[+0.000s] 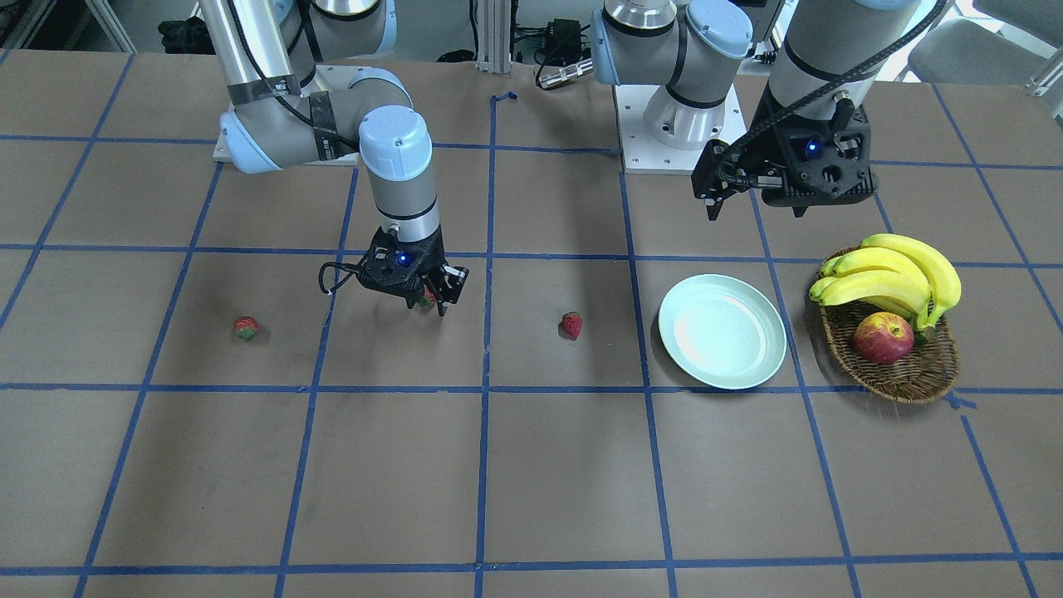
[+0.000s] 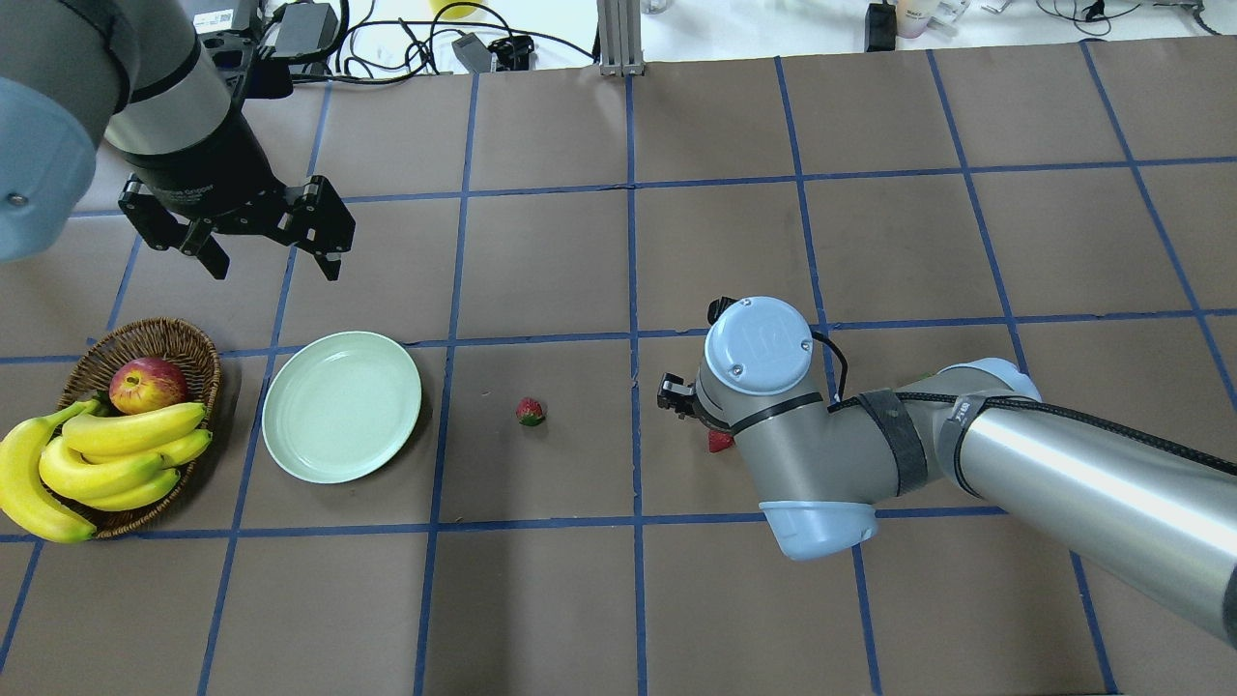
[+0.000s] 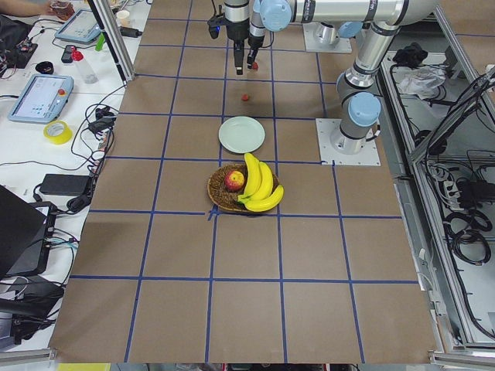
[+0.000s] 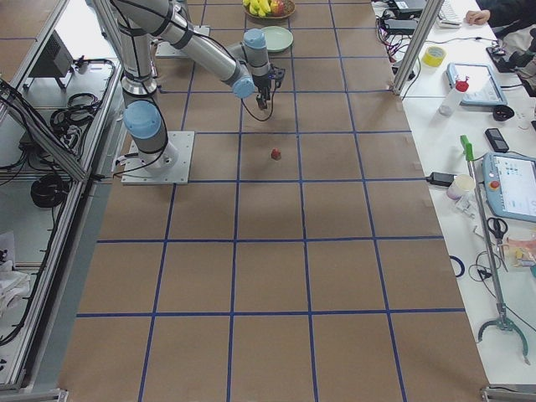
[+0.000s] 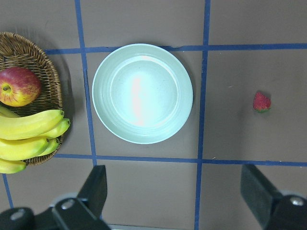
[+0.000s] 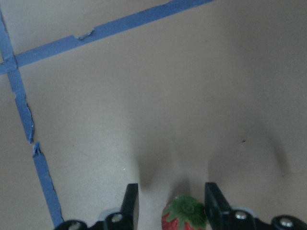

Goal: Collect all strawberries into plate
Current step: 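Move the right gripper to the next strawberry and grasp it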

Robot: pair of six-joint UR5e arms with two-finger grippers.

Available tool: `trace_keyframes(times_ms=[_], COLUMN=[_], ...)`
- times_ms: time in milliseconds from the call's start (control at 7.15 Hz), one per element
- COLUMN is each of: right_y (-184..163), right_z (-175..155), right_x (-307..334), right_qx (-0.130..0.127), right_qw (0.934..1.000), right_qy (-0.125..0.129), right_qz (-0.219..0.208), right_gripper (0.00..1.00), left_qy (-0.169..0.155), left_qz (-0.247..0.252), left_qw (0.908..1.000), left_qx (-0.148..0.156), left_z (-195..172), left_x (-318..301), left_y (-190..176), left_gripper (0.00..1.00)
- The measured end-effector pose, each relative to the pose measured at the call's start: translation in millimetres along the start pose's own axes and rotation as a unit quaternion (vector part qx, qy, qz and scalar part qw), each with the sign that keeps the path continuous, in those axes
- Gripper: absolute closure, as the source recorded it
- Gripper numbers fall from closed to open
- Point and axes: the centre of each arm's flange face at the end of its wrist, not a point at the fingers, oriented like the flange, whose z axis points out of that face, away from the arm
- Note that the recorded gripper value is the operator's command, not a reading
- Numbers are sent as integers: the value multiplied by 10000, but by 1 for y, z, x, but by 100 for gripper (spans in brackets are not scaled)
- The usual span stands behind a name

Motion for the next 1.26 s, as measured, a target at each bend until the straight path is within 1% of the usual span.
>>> trace_keyframes(times_ms=[280, 699, 839, 1119, 1258], right_y=[2, 4, 5, 5, 2], right_z=[3, 4, 4, 3, -2], right_x=[2, 2, 2, 2, -5], right_qx=[-89, -142, -158, -225, -231], right_qw=[9999, 9999, 9998, 9995, 9993], right_qy=[88, 93, 104, 172, 148], right_qz=[-28, -36, -39, -140, -269], right_gripper=[42, 73, 76, 78, 78], left_qy=[0, 8, 5, 3, 3], left_qz=[6, 9, 9, 8, 9], left_qw=[10000, 10000, 10000, 10000, 10000], left_qx=[7, 10, 8, 5, 3], left_z=[0, 0, 0, 0, 0], left_x=[1, 1, 1, 1, 1], left_y=[0, 0, 0, 0, 0], left_gripper=[0, 0, 0, 0, 0])
